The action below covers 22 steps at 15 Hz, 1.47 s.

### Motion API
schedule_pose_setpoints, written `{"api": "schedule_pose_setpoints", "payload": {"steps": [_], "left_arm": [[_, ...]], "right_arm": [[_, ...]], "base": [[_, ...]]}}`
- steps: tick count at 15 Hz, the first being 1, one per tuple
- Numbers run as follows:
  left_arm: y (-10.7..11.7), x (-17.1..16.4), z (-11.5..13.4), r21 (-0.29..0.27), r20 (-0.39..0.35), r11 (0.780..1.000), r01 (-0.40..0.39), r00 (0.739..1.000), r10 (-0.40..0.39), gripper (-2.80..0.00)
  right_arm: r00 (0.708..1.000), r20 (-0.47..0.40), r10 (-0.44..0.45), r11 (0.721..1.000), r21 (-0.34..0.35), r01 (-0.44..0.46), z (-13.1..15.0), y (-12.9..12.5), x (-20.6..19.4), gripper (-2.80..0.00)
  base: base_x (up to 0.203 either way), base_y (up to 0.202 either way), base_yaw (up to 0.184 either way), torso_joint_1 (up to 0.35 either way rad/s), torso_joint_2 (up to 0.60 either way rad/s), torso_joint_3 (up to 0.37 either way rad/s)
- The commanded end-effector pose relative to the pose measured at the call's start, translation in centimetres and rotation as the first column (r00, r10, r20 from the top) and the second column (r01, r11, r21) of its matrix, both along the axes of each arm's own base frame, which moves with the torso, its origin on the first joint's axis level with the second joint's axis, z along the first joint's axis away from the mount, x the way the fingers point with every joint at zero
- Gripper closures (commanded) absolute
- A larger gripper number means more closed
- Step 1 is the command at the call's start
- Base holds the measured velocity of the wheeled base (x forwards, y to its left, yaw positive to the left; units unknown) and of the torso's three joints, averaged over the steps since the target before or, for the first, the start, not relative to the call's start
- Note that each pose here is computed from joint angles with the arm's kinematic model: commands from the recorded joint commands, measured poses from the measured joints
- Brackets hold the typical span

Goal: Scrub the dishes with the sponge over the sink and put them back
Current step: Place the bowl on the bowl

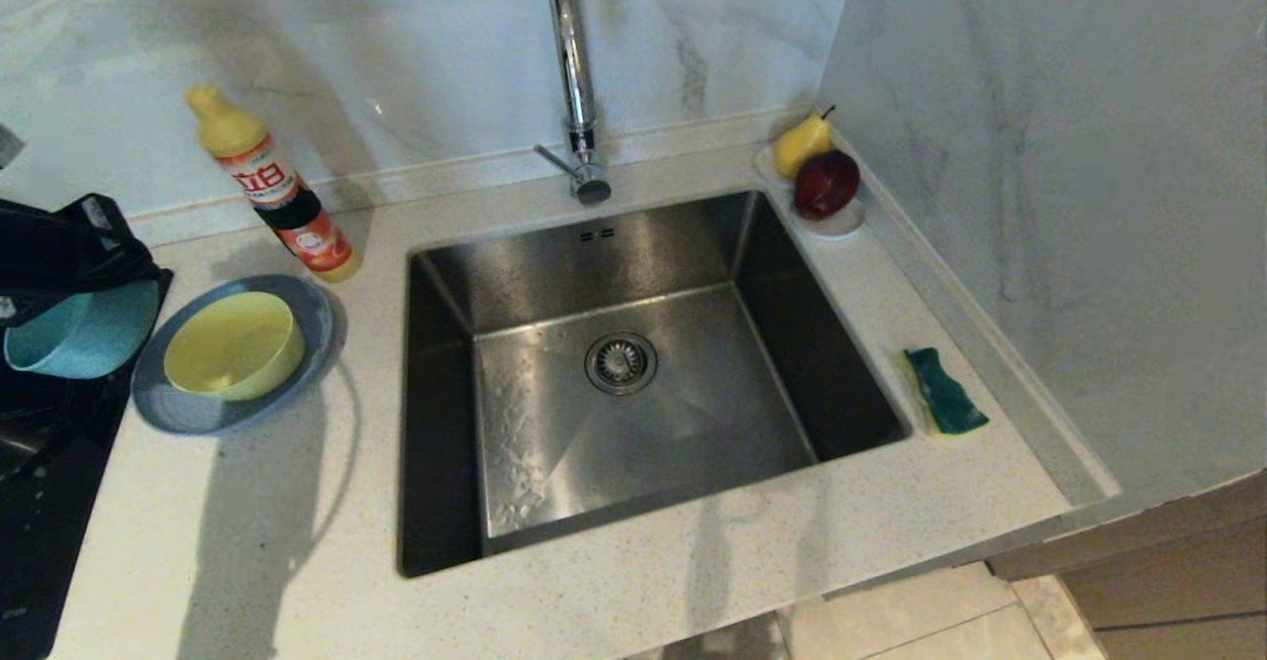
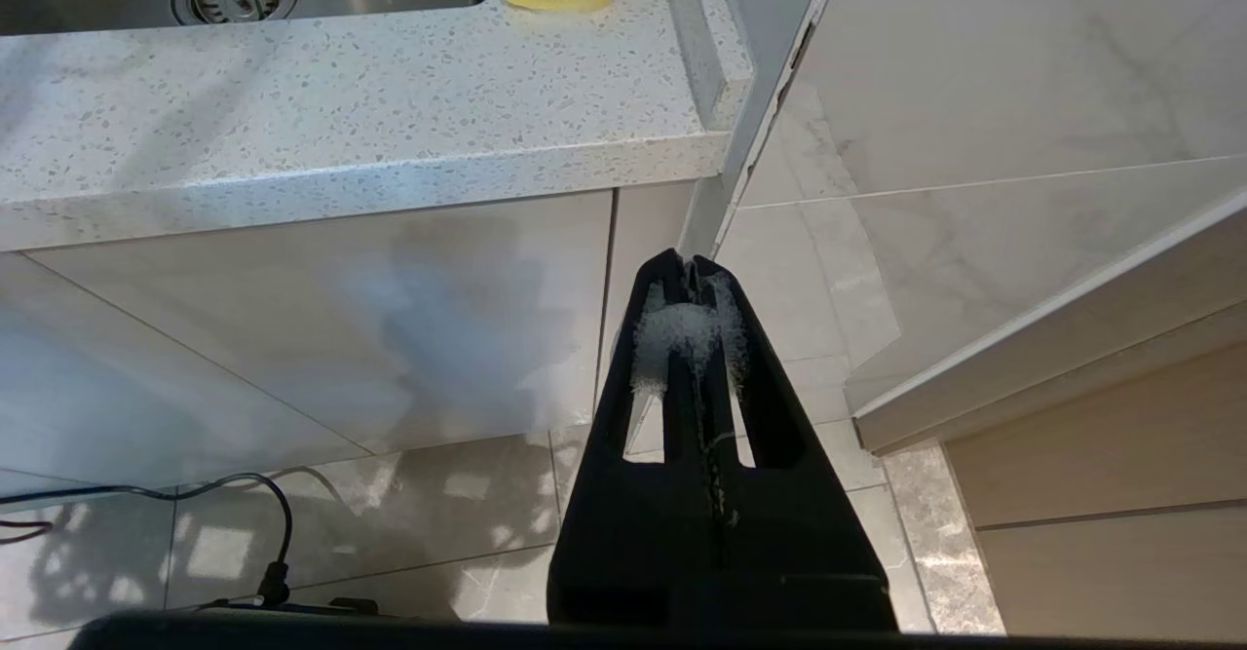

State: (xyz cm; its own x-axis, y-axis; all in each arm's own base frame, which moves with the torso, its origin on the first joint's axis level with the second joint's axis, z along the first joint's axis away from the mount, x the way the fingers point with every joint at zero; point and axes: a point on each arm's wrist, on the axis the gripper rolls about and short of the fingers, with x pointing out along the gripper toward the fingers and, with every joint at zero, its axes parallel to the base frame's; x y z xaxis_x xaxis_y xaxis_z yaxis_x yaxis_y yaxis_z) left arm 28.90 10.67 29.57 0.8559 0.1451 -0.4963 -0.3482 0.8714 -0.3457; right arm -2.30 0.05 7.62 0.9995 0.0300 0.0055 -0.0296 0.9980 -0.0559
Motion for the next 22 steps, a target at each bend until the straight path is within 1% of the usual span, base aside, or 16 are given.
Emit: {"api": "schedule_pose_setpoints", "payload": {"steps": [1, 3, 5, 6, 7, 9, 11, 16, 22], "left_arm": [[-3.7, -0.3, 0.3, 0.032, -0.005, 0.999, 0.044, 0.999, -0.044, 0.00], [-5.6, -0.1, -0.4, 0.050, -0.037, 0.997, 0.055, 0.998, -0.053, 0.00], [-5.8, 0.0, -1.3, 0.054, -0.068, 0.997, 0.049, 0.997, -0.045, 0.00], [-5.7, 0.2, -1.8, 0.058, -0.070, 0.997, 0.047, 0.997, -0.043, 0.00], [-5.6, 0.5, -2.5, 0.073, -0.059, 0.997, 0.036, 0.998, -0.032, 0.00], [-5.2, 1.8, -4.1, 0.131, -0.030, 0.991, -0.029, 0.999, 0.034, 0.00], [-5.0, 2.8, -5.5, 0.173, -0.037, 0.984, -0.032, 0.999, 0.039, 0.00], [-5.0, 2.9, -5.6, 0.176, -0.037, 0.984, -0.029, 0.999, 0.037, 0.00], [-5.8, 3.2, -5.7, 0.178, -0.038, 0.984, -0.006, 0.999, 0.013, 0.00]], "right_arm": [[1.000, 0.002, 0.001, 1.000, -0.001, -0.001, 0.0, 0.0, 0.0, 0.00], [1.000, 0.000, 0.001, 1.000, -0.001, -0.001, 0.0, 0.0, 0.0, 0.00], [1.000, 0.002, 0.001, 1.000, 0.000, -0.001, 0.0, 0.0, 0.0, 0.00], [1.000, 0.002, 0.001, 1.000, -0.001, -0.001, 0.0, 0.0, 0.0, 0.00], [1.000, 0.002, 0.001, 1.000, -0.001, -0.001, 0.0, 0.0, 0.0, 0.00], [1.000, 0.002, 0.001, 1.000, -0.001, -0.001, 0.0, 0.0, 0.0, 0.00], [1.000, 0.002, 0.001, 1.000, -0.001, -0.001, 0.0, 0.0, 0.0, 0.00], [1.000, 0.001, 0.001, 1.000, -0.001, -0.001, 0.0, 0.0, 0.0, 0.00], [1.000, 0.002, 0.001, 1.000, -0.001, -0.001, 0.0, 0.0, 0.0, 0.00]], "base": [[0.000, 0.000, 0.000, 0.000, 0.00, 0.000], [0.000, 0.000, 0.000, 0.000, 0.00, 0.000], [0.000, 0.000, 0.000, 0.000, 0.00, 0.000], [0.000, 0.000, 0.000, 0.000, 0.00, 0.000], [0.000, 0.000, 0.000, 0.000, 0.00, 0.000], [0.000, 0.000, 0.000, 0.000, 0.00, 0.000], [0.000, 0.000, 0.000, 0.000, 0.00, 0.000], [0.000, 0.000, 0.000, 0.000, 0.00, 0.000], [0.000, 0.000, 0.000, 0.000, 0.00, 0.000]]}}
